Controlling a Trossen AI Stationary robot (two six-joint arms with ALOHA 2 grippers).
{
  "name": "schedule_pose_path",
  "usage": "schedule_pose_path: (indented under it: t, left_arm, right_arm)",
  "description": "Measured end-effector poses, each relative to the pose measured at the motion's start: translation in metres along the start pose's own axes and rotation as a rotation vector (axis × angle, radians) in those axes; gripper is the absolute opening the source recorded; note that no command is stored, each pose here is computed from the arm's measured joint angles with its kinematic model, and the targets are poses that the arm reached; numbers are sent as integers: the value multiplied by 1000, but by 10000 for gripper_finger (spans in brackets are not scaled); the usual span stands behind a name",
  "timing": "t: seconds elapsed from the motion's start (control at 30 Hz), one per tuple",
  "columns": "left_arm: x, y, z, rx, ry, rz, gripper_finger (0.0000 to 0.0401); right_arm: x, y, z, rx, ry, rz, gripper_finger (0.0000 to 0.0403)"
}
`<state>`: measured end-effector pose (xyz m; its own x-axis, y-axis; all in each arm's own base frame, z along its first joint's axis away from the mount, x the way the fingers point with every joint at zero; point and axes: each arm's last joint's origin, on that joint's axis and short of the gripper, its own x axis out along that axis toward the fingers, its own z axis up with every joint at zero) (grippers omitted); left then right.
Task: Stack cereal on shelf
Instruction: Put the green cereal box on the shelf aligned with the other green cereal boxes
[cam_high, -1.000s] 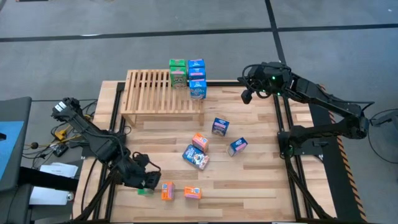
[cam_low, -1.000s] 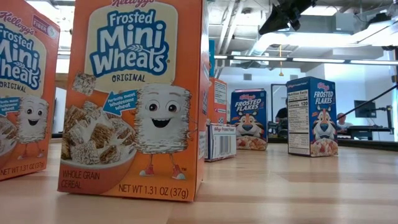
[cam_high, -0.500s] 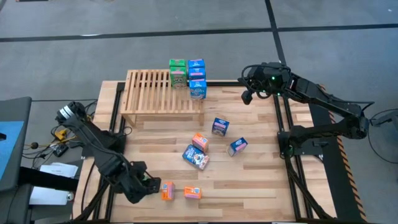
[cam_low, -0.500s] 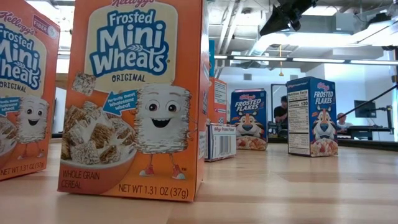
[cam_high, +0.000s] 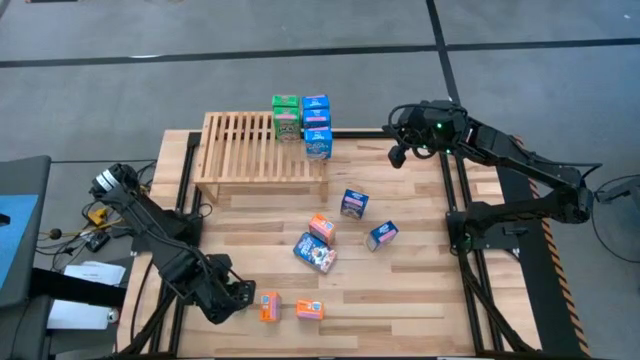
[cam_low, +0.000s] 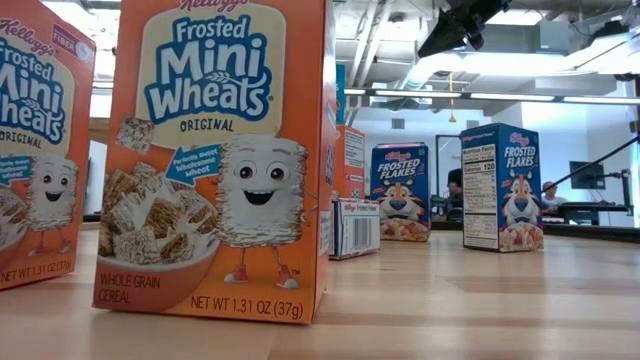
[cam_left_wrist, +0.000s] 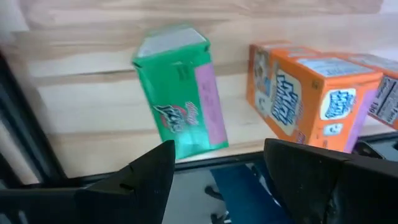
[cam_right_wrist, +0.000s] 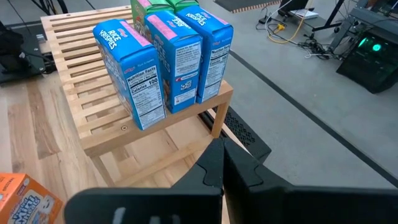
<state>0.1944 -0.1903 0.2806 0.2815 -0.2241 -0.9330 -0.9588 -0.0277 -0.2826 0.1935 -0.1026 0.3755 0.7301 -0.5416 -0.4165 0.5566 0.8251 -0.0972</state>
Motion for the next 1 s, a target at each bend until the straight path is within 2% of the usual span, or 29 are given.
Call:
schedule_pose_path:
  t: [0.13,0.43,0.8,1.0]
  left_arm:
    - [-1,5,5,-2,-52,67,235]
    - [6,4,6,-18,-89,63,235]
    - [44,-3,-2,-15,-136,123,235]
    - [50,-5,-2,1,-159,127,234]
  right_arm:
    - [0,0,0,0,1,0,17]
    - [0,0,-1,-2,14,0,17]
    - [0,0,-2,-3,23,1,17]
    - [0,0,-2,-4,23,1,17]
